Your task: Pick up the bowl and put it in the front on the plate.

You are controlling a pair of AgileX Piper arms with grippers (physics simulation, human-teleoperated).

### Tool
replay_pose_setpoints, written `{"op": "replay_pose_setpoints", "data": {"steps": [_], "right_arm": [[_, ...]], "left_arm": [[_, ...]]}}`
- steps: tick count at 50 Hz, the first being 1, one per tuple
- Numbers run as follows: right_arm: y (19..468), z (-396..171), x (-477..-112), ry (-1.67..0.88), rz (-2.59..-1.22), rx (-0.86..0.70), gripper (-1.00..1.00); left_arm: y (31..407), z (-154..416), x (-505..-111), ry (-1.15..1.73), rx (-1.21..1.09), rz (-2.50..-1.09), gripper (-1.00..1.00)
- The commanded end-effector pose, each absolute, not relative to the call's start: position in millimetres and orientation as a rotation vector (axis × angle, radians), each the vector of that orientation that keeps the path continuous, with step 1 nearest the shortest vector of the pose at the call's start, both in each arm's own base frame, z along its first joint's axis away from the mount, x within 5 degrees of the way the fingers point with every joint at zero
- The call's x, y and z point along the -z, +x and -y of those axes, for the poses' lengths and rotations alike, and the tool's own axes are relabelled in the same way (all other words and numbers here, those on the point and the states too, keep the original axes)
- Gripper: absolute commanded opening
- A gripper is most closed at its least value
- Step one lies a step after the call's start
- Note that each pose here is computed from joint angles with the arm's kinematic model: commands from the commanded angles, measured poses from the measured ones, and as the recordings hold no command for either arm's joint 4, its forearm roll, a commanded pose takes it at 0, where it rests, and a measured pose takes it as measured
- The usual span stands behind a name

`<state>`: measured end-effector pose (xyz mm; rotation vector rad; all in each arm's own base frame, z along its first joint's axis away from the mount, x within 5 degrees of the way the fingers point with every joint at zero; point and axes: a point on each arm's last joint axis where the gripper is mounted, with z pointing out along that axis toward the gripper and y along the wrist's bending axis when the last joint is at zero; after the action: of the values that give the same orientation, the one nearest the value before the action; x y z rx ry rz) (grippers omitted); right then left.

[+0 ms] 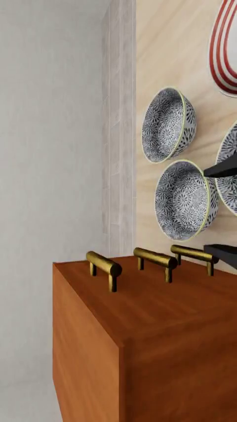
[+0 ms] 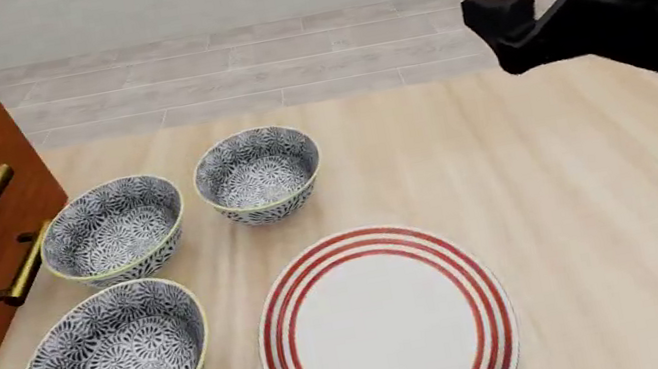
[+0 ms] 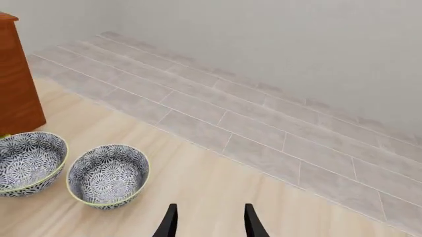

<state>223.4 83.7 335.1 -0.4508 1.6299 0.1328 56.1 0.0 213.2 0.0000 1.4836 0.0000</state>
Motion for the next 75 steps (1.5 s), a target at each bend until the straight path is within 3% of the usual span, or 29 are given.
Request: {"op": "replay_pose_setpoints", "data": {"steps": [1, 6, 34, 75], "right_arm": [[259, -109, -338, -0.501, -1.683, -0.157, 1.0], [287, -120, -328, -0.536, -1.753, -0.141, 1.0], [339, -185, -341, -0.504, -1.89, -0.316, 1.0], [394, -228, -284, -0.547, -1.993, -0.318, 1.0]], "left_arm": [[56, 0, -213, 0.0, 0.0, -1.484, 1.0], [56, 0, -213, 0.0, 0.0, -1.484, 1.0], [56, 0, -213, 0.0, 0.0, -1.484, 1.0], [56, 0, -213, 0.0, 0.0, -1.484, 1.0]]}}
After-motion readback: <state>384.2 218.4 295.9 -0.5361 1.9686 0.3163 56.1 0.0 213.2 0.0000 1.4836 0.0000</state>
